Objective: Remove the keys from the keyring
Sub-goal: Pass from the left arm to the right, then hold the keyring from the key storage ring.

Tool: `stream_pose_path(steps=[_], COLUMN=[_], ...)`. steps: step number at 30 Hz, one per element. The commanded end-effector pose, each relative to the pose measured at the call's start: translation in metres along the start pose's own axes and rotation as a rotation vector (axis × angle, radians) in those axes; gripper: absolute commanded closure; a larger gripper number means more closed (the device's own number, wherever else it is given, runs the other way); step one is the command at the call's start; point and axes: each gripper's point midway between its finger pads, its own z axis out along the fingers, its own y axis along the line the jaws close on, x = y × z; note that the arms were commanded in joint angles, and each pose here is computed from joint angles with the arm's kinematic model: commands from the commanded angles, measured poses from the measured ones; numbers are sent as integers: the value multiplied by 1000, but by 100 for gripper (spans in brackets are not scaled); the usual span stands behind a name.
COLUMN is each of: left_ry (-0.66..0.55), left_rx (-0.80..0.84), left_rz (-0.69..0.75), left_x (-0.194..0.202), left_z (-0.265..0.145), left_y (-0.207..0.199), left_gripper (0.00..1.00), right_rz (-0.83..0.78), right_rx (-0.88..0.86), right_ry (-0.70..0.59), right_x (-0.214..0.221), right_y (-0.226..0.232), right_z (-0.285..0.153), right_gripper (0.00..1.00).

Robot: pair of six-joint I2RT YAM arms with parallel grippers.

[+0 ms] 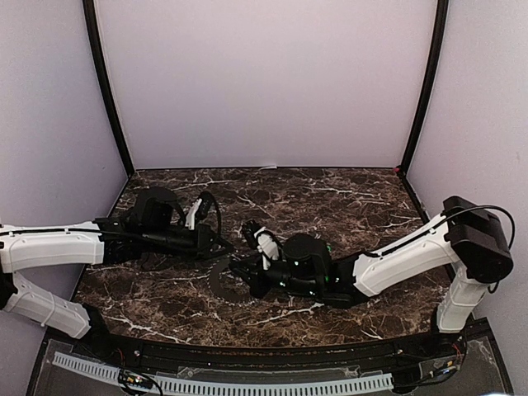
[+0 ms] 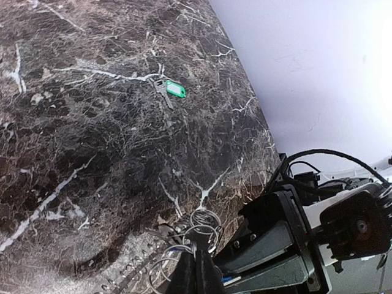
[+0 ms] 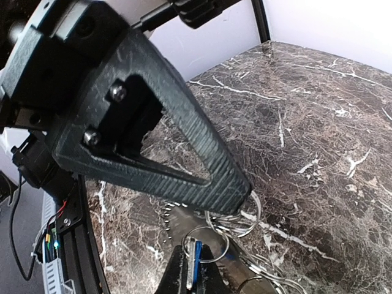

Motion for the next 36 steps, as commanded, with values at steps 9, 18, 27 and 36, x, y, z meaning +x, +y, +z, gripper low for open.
stream_pose_path(steps=[9,18,27,36], left_ry=[-171,-257,-236,-166], left_rx=[28,406,481,465], left_rz=[178,651,809,812], left_x=[-21,12,35,54], left_z=[-25,-60,-45,-21], left_y=[-7,-65,-72,-70], left_gripper=[49,56,72,69], right_rz=[-65,-88,-9,21], right_rx=[-265,-462,-579,-629], right_ry=[125,236,322,322], right_x=[-9,-19,-17,-26], right_y=[37,51,53,54], right_z=[-34,-68,-80,-86], right_gripper=[100,100,100,100])
